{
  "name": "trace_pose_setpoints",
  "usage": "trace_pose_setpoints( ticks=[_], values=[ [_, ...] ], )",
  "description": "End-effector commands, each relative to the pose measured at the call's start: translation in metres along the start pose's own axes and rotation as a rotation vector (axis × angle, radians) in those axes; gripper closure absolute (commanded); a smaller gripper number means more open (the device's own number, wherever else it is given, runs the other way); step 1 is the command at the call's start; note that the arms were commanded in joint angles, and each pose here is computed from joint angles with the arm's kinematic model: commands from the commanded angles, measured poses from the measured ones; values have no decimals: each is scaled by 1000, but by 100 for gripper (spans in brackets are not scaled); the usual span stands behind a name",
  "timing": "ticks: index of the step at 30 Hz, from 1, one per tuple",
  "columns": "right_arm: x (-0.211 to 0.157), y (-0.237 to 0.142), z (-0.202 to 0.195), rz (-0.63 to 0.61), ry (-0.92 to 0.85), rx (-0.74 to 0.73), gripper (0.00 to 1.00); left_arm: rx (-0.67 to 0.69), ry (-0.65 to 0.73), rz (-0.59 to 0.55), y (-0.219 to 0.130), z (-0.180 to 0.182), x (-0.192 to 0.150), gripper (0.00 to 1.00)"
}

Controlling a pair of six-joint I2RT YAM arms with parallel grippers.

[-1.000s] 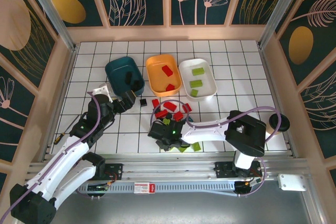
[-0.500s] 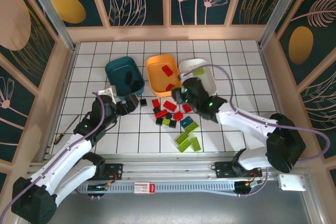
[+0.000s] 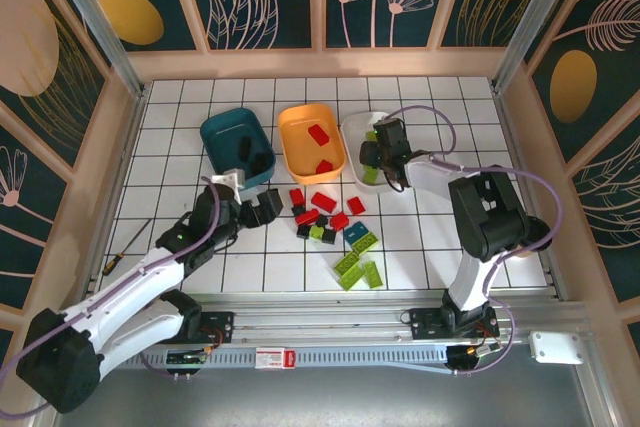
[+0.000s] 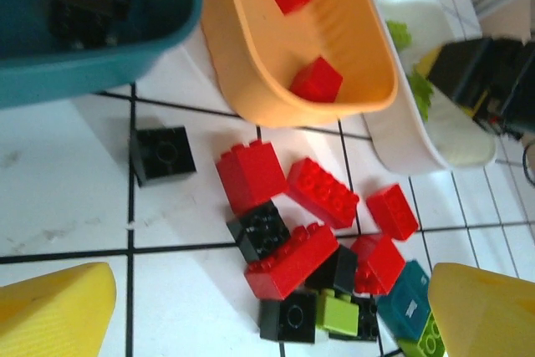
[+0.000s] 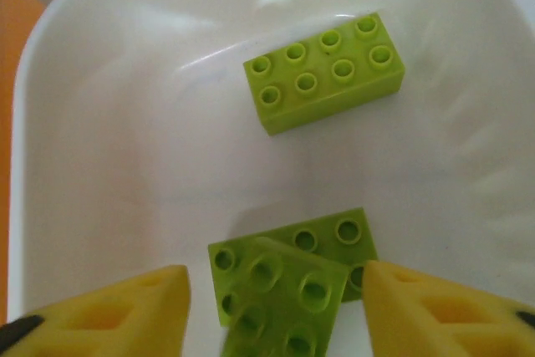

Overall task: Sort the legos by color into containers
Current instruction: Place the lego in the container, then pick up the lego from the middle-left of the table.

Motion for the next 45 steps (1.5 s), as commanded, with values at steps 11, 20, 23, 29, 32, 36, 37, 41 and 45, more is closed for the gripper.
trace_pose_setpoints(
  ticks=[11,20,23,29,32,36,37,41,45],
  values=[
    [5,-67,26,-122,15,173,33,37,264,132,37,-68,-51,25],
    [-33,-99,11,-95,14,198,33,7,440,257,66,-119,-91,30],
    [-40,-108,2,-100,16,186,33,-5,498,303,67,-133,-105,27],
    [-52,-119,-11,-105,29,188,33,-21,582,384,75,-139,-129,20],
    [-55,-121,-15,-107,30,181,33,-22,618,403,81,-143,-134,23],
    [-56,-126,-18,-115,27,178,33,-13,658,412,86,-147,-135,23],
    [-56,-128,-19,-117,28,178,33,-17,663,409,86,-149,-134,23],
    [-54,-131,-22,-131,38,176,33,3,688,443,95,-147,-142,30],
    [-53,-132,-23,-134,40,177,32,17,698,457,97,-144,-145,34]
  ],
)
Point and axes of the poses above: each hand's point on the last joint's axis, 136 mm out from that joint toward the fingers, its own y axis out along the fingers, its own z axis along the line the jaws close on, x = y × z, the point moved 10 cm from there along -y, back along the fingers, and after that the axes turned 9 degrees about y, right-handed, at the moved point
